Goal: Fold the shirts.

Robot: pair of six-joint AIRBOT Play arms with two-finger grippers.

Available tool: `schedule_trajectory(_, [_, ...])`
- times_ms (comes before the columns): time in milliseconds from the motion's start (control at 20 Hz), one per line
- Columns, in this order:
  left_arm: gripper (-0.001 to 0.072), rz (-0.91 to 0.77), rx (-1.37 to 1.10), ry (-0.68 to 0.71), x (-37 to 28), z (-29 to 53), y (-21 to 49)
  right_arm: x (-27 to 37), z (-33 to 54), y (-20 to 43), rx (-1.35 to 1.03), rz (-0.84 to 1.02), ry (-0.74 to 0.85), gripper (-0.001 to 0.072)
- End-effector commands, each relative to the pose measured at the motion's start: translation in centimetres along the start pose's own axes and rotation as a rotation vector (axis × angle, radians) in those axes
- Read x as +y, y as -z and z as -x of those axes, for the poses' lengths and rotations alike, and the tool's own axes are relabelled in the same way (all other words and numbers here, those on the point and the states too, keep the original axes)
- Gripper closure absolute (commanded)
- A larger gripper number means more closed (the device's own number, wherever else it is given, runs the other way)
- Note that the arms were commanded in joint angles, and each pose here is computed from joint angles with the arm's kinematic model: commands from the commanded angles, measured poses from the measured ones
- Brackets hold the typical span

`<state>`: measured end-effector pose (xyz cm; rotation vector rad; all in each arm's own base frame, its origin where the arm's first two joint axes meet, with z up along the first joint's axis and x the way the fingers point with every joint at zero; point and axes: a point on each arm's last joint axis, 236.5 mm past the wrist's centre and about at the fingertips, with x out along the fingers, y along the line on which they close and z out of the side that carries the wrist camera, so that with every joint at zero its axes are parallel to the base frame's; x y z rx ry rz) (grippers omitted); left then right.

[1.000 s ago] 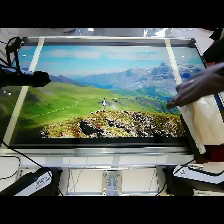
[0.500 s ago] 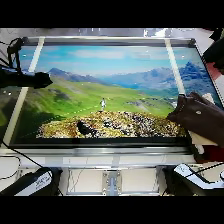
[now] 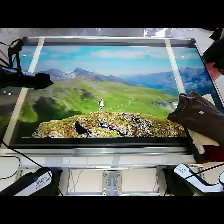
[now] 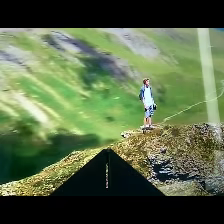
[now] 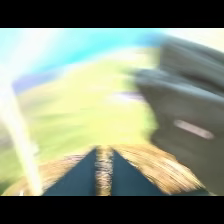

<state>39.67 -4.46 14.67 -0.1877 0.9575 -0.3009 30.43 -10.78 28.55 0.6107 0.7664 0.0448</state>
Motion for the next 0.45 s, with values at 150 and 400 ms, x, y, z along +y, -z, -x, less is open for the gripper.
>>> schedule_trajectory(150, [0.0696, 0.006, 0.002, 0.000, 0.0, 0.0, 0.0, 13.9, -4.5, 4.2, 0.119, 0.518, -0.314, 0.0699])
schedule_trajectory(400, [0.0695, 0.006, 0.002, 0.000, 0.0, 0.0, 0.0, 16.5, -8.1, 7.4, 0.215, 0.663, -0.289, 0.0698])
